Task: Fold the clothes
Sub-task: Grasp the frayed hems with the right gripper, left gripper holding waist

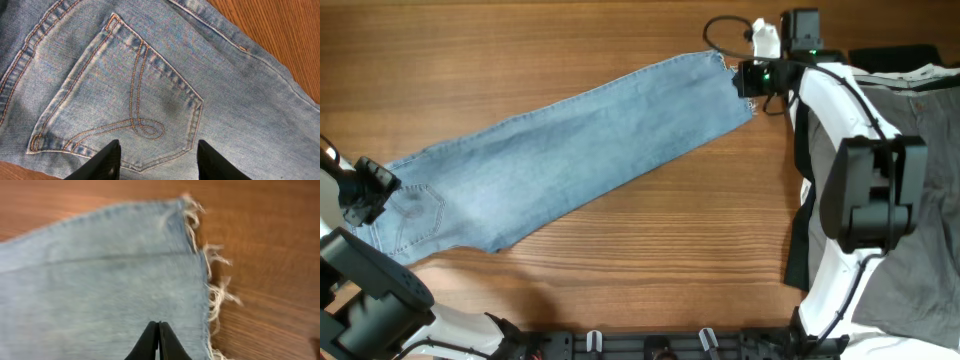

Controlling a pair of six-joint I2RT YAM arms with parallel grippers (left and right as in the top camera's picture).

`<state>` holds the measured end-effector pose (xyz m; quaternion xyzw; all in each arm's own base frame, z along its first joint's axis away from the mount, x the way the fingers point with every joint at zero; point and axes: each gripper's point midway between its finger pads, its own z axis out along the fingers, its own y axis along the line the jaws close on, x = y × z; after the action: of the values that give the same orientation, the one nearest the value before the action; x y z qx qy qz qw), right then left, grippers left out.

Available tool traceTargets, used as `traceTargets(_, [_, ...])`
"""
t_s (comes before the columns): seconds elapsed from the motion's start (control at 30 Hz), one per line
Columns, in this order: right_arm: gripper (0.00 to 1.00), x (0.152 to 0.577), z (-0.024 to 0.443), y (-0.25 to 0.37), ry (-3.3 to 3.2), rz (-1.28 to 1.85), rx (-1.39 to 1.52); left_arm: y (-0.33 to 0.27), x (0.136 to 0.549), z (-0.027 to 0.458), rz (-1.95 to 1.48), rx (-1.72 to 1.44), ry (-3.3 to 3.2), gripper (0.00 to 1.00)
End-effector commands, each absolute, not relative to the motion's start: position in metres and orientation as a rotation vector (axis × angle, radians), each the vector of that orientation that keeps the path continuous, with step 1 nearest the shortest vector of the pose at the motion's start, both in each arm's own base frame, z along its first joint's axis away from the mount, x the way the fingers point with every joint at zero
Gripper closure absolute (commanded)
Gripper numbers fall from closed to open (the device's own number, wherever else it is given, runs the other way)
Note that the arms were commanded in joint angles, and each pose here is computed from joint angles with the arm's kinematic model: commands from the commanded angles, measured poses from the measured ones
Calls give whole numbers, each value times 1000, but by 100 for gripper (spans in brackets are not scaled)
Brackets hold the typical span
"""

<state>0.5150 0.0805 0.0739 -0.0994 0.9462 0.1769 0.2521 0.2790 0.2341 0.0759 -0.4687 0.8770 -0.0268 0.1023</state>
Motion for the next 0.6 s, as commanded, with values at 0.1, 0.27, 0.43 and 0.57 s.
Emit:
traceTargets(0.1, [80,518,88,79,2548,463,-273,232,283,78,-93,-1351,2600,51])
traceTargets(0.27, [26,523,47,44,2621,212,-266,231,282,78,-97,-1355,2605,51])
traceTargets(0.43, [36,499,0,50,2769,284,-269,230,281,78,-98,-1357,2609,51])
traceTargets(0.57, [57,490,-1,62,2777,392,-324,231,281,78,-98,-1356,2608,51])
